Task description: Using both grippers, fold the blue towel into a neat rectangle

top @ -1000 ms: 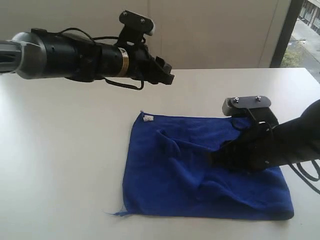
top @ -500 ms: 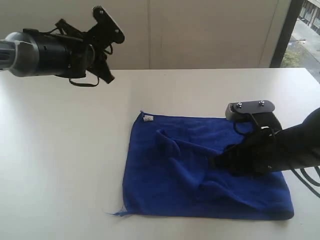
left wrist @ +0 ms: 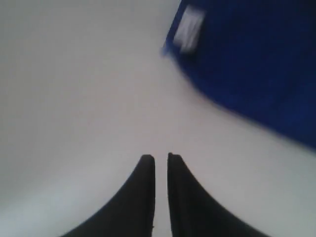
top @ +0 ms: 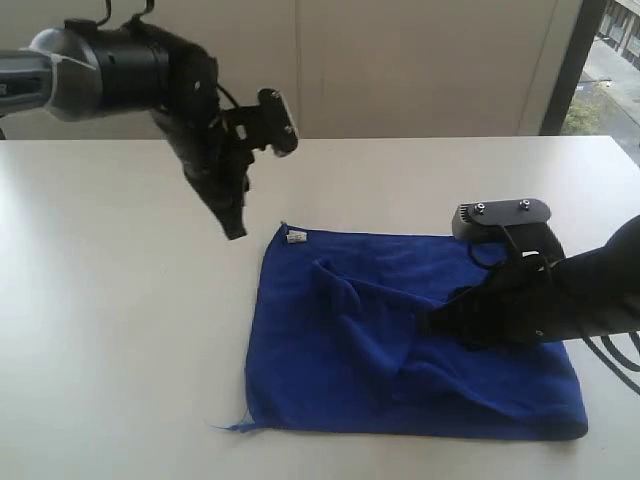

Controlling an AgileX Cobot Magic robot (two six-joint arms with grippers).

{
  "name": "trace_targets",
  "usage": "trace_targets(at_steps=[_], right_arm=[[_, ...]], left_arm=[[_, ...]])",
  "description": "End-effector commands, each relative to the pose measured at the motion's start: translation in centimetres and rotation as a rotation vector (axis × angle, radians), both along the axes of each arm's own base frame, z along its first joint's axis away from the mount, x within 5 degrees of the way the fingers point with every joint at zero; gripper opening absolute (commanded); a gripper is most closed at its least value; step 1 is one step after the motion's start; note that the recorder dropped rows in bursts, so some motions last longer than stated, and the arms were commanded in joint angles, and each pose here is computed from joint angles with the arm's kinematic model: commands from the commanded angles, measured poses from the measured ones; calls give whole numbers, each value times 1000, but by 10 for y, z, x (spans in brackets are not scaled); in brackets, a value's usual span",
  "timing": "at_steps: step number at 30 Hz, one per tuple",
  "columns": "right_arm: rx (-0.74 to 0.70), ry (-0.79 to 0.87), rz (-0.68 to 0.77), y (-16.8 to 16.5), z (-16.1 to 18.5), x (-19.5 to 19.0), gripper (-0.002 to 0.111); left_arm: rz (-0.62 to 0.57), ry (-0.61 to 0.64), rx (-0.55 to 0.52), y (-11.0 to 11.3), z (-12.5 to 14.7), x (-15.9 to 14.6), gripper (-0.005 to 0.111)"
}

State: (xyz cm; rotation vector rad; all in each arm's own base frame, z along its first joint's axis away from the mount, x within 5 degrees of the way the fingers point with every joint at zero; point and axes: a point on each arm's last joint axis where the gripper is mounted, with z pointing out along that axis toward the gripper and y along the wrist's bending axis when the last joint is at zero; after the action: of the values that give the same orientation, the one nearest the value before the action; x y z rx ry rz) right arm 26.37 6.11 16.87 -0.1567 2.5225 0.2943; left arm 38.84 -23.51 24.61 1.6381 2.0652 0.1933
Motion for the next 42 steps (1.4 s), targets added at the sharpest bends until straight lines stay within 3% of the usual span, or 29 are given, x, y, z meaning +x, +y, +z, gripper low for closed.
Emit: trace_targets(at_steps=[1,8,16,20,25,33,40,42], right_arm=[[-4,-9,-2,-1,1,-1,40],[-4,-9,-2,-1,1,-1,40],[-2,-5,0,0,1,-1,40],[-6,1,-3,-1,-2,-3,40],[-34,0,-28,-6,-10,-9,40],[-47,-8,-51,-8,-13,-12,39],[-45,-1,-50,-8,-14,-12,31],[-45,-1,-50,-8,-14,-12,28]], left_arm=[[-75,81,-152,-32,19,-1,22],[-80,187,-293,-69,3,4,59],[-134,175,-342,-113,-17,-14,59],[-128,199,-337,-123,-29,-20,59],[-88,236,-328,-127,-50,-18,59],[-64,219,-335,-129,-61,-13,59],[-20,168,-278,-127,-83,-4,59],[-21,170,-271,-127,-86,-3,51]])
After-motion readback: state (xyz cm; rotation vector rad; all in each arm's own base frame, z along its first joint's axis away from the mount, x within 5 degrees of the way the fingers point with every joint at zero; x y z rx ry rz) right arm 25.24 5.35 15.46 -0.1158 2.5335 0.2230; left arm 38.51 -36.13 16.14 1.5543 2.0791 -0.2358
